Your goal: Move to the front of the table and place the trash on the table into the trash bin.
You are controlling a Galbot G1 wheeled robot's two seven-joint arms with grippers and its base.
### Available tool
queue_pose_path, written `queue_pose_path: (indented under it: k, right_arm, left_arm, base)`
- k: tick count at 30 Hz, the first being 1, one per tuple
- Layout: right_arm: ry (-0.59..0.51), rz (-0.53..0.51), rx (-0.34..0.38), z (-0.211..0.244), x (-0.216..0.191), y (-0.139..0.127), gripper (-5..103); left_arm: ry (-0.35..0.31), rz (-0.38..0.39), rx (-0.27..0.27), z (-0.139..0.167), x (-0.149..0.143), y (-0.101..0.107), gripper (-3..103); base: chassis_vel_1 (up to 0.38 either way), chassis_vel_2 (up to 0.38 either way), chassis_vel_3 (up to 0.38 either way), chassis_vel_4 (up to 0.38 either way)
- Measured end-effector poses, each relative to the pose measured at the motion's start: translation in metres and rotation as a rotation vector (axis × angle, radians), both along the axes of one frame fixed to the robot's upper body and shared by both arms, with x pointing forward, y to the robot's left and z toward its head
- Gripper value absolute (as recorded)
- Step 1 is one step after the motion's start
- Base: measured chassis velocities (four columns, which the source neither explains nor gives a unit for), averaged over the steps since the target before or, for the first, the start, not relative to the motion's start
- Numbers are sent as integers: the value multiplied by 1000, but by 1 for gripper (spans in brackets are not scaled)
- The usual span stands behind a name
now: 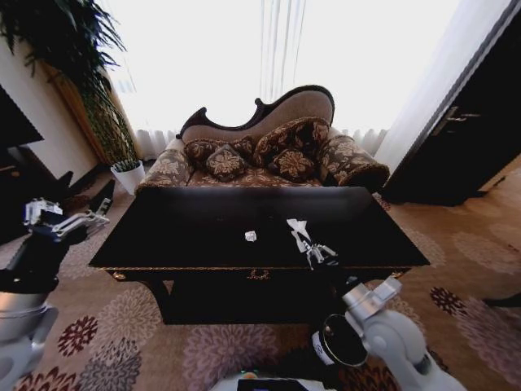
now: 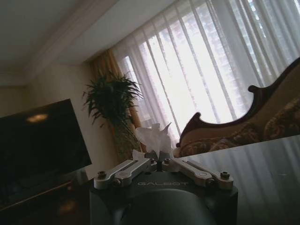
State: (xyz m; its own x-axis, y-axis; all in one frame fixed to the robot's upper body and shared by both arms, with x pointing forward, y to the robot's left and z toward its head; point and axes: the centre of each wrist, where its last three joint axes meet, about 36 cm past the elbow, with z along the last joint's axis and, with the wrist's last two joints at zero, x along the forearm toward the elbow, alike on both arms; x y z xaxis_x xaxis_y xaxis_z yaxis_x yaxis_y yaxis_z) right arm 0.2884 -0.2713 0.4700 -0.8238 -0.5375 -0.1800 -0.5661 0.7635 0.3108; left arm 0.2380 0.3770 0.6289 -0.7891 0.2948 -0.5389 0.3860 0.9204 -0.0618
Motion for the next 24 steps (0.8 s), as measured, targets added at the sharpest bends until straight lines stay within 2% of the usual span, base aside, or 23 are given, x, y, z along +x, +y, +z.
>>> queue_pose_path:
  k: [2, 6, 10, 11, 14, 19, 24]
  right_arm:
    - [-43, 47, 8, -12, -2, 1, 0]
    - [-62, 73, 16, -20, -4, 2, 0]
    - [-174, 230, 98, -61, -15, 15, 0]
    - [-174, 230, 98, -61, -15, 15, 0]
    - [-233, 320, 130, -80, -21, 19, 0]
    - [-241, 396, 95, -109, -28, 16, 0]
    - [-186, 436, 33, -150, -31, 7, 0]
  left_arm:
    - [3, -10, 4, -1, 3, 0, 100]
    - [10, -11, 2, -3, 5, 0, 100]
    - [48, -8, -9, -6, 13, 5, 100]
    - [48, -8, -9, -6, 13, 5, 100]
    - [59, 3, 0, -5, 16, 11, 100]
    - [59, 10, 6, -3, 17, 14, 100]
    - [56, 7, 3, -3, 14, 11, 100]
  base:
    - [0, 0, 0, 0]
    - [0, 0, 0, 0]
    - [0, 0, 0, 0]
    - [0, 0, 0, 0]
    - [0, 0, 0, 0]
    - [0, 0, 0, 0]
    - [0, 0, 0, 0]
